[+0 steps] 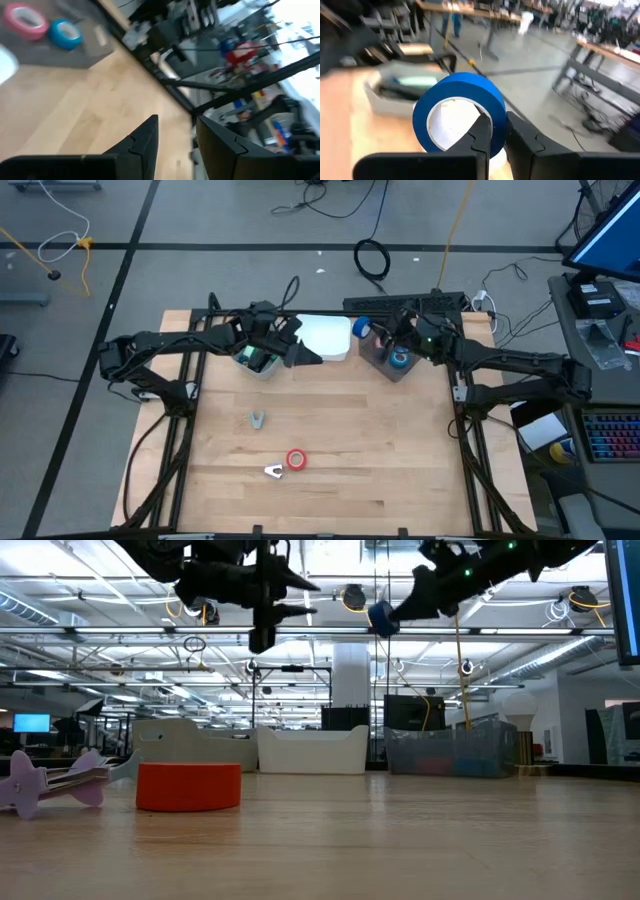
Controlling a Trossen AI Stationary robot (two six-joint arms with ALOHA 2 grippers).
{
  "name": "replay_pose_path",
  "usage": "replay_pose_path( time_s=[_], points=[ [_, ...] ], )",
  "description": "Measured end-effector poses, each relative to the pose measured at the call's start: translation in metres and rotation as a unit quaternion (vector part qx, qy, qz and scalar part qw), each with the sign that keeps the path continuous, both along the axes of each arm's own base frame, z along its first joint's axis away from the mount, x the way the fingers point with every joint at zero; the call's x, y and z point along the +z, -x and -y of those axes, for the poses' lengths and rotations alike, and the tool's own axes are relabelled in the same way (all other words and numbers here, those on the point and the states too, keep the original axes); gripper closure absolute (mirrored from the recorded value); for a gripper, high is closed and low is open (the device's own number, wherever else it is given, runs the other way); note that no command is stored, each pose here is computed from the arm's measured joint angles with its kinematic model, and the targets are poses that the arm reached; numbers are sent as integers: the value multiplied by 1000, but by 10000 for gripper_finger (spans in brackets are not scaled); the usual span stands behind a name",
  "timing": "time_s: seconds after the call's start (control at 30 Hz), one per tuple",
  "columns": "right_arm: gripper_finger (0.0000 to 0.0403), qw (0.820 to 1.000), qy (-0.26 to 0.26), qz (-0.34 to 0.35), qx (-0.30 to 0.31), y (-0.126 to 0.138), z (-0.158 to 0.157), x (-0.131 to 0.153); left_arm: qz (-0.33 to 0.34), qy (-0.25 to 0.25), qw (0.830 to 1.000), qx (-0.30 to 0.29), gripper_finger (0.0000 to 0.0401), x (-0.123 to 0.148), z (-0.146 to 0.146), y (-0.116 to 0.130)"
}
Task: Pick and place Stapler, Stapler remover, tape
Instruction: Put the dark blue tape into the black bin
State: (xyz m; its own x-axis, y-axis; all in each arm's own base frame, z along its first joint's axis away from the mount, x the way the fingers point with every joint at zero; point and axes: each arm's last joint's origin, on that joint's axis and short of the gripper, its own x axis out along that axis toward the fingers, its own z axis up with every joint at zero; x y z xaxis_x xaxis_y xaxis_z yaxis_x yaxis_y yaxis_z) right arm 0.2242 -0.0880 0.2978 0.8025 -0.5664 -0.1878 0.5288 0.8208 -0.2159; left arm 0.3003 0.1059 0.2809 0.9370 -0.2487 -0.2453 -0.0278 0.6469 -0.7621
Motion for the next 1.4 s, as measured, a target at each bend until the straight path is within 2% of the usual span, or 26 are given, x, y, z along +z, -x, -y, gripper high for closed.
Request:
replay_pose_path(
  time_s=[0.3, 0.6, 0.7, 0.93, 1.1, 1.3, 1.4],
  points=[
    [374, 991, -46, -112, -62, 10, 30, -29, -66, -40, 997, 18, 270, -14, 0, 5],
    [373, 970, -99, -208, -76, 1, 44, -67, -118, -62, 991, -5, 270, -25, 3, 11],
    [372, 965, -106, -228, -75, -2, 46, -76, -152, -79, 985, -7, 270, -31, 4, 15],
    [373, 953, -125, -266, -80, -3, 50, -90, -235, -113, 965, 32, 270, -42, 3, 23],
    [370, 942, -140, -294, -84, -1, 53, -100, -244, -126, 961, 37, 270, -43, 2, 24],
    [372, 941, -156, -293, -64, -6, 54, -108, -249, -139, 957, 48, 270, -43, 1, 25],
    [370, 935, -162, -308, -64, -8, 56, -115, -250, -147, 956, 50, 270, -43, 1, 25]
  ],
)
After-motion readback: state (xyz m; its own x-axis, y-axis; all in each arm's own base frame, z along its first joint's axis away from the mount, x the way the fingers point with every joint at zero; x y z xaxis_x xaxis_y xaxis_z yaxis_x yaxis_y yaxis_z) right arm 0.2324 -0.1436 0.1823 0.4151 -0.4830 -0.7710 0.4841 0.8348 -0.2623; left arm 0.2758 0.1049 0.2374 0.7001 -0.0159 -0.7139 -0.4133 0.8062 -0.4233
